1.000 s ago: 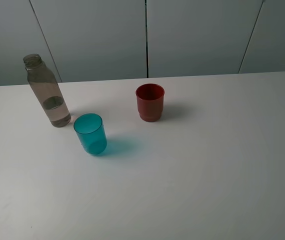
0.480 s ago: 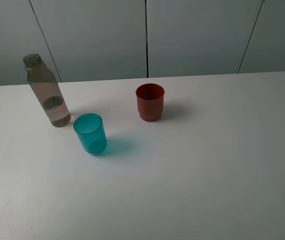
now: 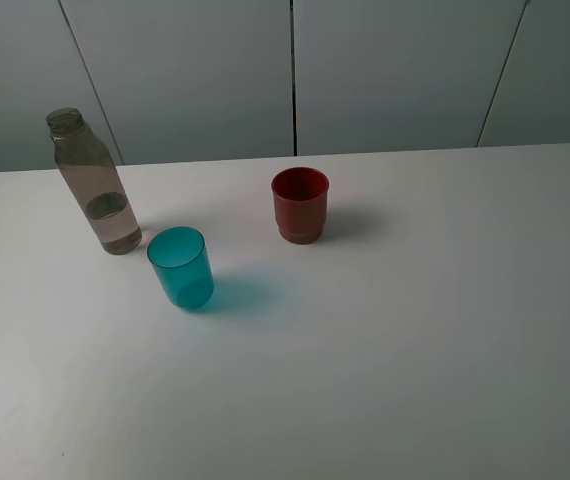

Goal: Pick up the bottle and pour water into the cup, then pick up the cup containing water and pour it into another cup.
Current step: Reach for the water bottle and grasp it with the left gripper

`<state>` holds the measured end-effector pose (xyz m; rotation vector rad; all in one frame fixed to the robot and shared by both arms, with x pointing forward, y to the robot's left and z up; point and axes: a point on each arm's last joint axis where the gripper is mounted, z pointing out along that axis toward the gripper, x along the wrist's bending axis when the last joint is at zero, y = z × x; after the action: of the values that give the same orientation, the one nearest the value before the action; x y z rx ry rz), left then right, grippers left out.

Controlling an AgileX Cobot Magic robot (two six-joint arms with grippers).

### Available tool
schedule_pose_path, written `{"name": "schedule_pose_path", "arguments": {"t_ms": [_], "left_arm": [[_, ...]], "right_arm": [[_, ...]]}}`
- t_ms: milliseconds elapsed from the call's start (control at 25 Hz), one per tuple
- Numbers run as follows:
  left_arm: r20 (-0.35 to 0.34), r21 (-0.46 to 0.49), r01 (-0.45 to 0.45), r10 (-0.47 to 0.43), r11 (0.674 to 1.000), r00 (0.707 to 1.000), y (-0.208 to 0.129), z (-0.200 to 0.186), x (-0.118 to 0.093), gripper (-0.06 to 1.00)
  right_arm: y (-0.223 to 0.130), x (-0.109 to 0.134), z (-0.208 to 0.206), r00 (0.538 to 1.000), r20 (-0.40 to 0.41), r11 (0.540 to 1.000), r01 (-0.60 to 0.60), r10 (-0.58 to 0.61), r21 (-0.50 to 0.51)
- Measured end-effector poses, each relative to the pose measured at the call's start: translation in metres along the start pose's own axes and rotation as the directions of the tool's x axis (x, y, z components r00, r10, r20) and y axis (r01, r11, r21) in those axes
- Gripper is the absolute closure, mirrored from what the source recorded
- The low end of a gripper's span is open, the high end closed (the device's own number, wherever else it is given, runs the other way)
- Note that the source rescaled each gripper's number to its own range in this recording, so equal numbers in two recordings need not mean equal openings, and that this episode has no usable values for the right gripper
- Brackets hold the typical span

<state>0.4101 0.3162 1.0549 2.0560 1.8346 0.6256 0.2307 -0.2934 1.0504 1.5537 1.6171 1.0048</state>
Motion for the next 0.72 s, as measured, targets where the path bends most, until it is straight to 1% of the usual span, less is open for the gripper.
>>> {"name": "schedule_pose_path", "arguments": {"t_ms": [160, 280, 440, 560, 720], "left_arm": [[-0.034, 0.026, -0.005, 0.006, 1.000, 0.999, 0.003, 0.014, 0.004, -0.06], [-0.055, -0.003, -0.024, 0.024, 1.000, 0.998, -0.004, 0.027, 0.004, -0.06], [-0.072, -0.084, -0.056, 0.050, 0.995, 0.996, -0.017, 0.046, 0.001, -0.06], [-0.079, -0.154, -0.070, 0.059, 0.986, 0.995, -0.022, 0.055, -0.002, -0.06], [-0.097, -0.274, -0.090, 0.065, 0.957, 0.993, -0.022, 0.060, -0.003, -0.06]], "right_arm": [[0.000, 0.000, 0.000, 1.000, 0.000, 1.000, 0.000, 0.000, 0.000], [0.000, 0.000, 0.000, 1.000, 0.000, 1.000, 0.000, 0.000, 0.000], [0.000, 0.000, 0.000, 1.000, 0.000, 1.000, 0.000, 0.000, 0.000], [0.000, 0.000, 0.000, 1.000, 0.000, 1.000, 0.000, 0.000, 0.000], [0.000, 0.000, 0.000, 1.000, 0.000, 1.000, 0.000, 0.000, 0.000]]}}
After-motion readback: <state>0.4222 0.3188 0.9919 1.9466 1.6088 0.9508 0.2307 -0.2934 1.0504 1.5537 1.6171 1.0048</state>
